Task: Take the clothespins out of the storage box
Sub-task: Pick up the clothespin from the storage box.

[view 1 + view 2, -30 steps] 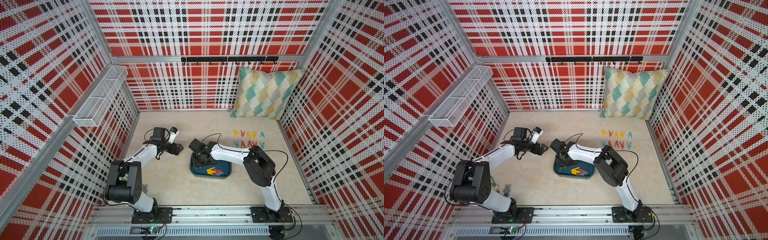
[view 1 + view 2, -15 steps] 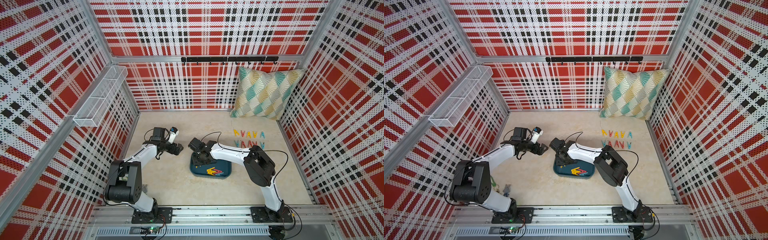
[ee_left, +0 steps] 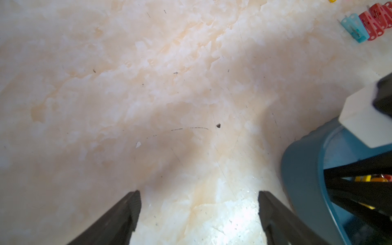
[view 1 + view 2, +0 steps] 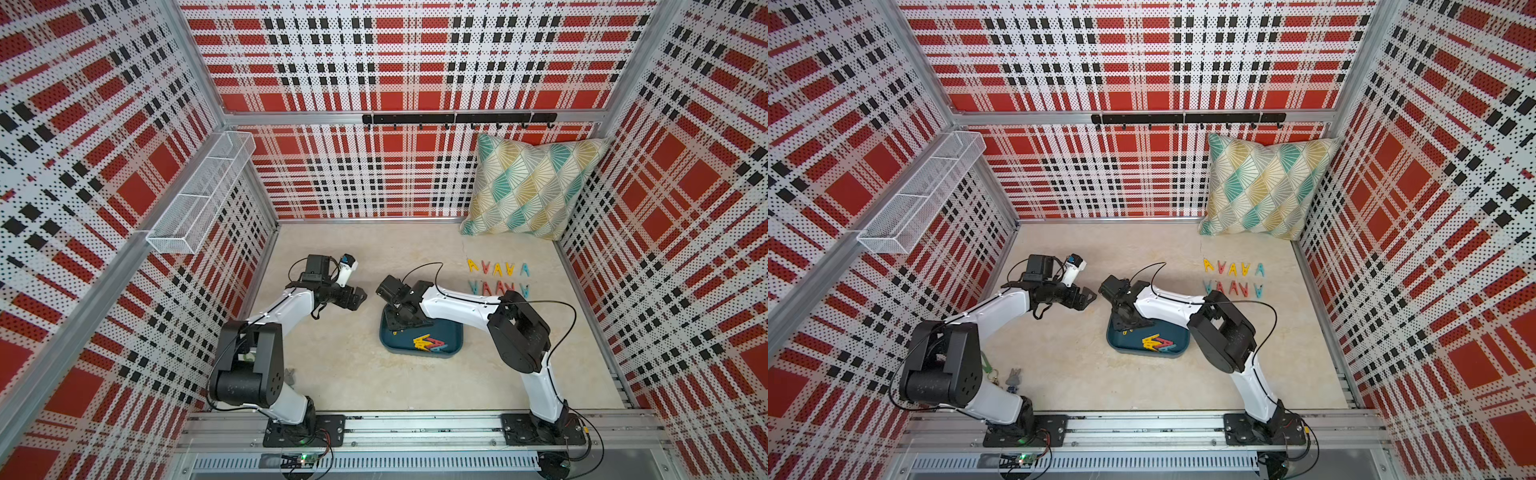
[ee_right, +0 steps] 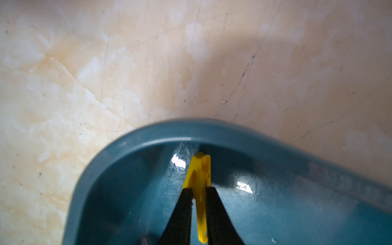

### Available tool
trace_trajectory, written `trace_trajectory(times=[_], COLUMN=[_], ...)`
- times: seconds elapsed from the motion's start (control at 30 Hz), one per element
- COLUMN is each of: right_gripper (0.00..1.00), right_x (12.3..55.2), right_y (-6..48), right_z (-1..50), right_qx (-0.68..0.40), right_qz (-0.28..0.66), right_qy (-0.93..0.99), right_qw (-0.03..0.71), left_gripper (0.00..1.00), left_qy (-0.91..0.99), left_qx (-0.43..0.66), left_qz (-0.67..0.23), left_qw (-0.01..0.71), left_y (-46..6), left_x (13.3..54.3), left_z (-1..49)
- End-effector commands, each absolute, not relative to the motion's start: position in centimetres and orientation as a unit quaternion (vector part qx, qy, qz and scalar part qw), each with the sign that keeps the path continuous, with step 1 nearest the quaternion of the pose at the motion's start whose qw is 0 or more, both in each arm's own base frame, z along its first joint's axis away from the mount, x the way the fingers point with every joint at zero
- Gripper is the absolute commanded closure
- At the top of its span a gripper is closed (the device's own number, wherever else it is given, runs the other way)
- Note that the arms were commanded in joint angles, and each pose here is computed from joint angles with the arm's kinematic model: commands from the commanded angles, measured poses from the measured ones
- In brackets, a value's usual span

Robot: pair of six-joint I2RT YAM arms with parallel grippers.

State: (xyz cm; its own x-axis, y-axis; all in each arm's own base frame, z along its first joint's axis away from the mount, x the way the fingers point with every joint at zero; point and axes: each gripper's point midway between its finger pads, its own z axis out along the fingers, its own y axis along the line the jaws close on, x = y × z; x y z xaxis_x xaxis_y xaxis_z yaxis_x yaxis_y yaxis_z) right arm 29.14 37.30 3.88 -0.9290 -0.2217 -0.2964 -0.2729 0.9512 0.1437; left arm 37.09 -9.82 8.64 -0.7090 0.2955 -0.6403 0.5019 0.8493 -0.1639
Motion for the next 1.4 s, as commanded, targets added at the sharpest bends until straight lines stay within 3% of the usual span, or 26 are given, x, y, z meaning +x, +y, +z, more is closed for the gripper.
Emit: trace_trajectory(times=[0.0,0.43,0.63,0.73,0.9,1.13,1.37], right_gripper=[0.72,0.67,0.51,0.5,0.56,0.74,0.83], right_x=[29.0,28.2,28.1,28.2,28.2,28.5,29.3], right_y=[36.2,35.3,35.2,35.2,35.1,34.9,35.5], right_z=[4.0,2.5,1.9,1.4,1.2,2.3,4.6], right_qx=[-0.127,-0.124,-0.126,-0.127,-0.126,-0.124,-0.131], right_qz=[0.076,0.065,0.057,0.052,0.047,0.046,0.054], right_qy=[0.979,0.983,0.984,0.984,0.985,0.984,0.979], right_qw=[0.139,0.12,0.116,0.113,0.112,0.124,0.145], left_gripper=[0.08,0.08,0.08,0.08,0.08,0.08,0.08], left_qy=[0.908,0.908,0.908,0.908,0.908,0.908,0.908], left_qx=[0.218,0.218,0.219,0.218,0.218,0.218,0.218], left_qz=[-0.17,-0.17,-0.169,-0.169,-0.168,-0.168,-0.167], left_qw=[0.315,0.315,0.315,0.316,0.316,0.315,0.315], left_y=[-9.9,-9.9,-9.9,-9.8,-9.8,-9.8,-9.8], left_x=[36.9,36.9,36.9,36.9,36.9,36.9,36.9], left_z=[8.6,8.6,8.6,8.7,8.7,8.6,8.6])
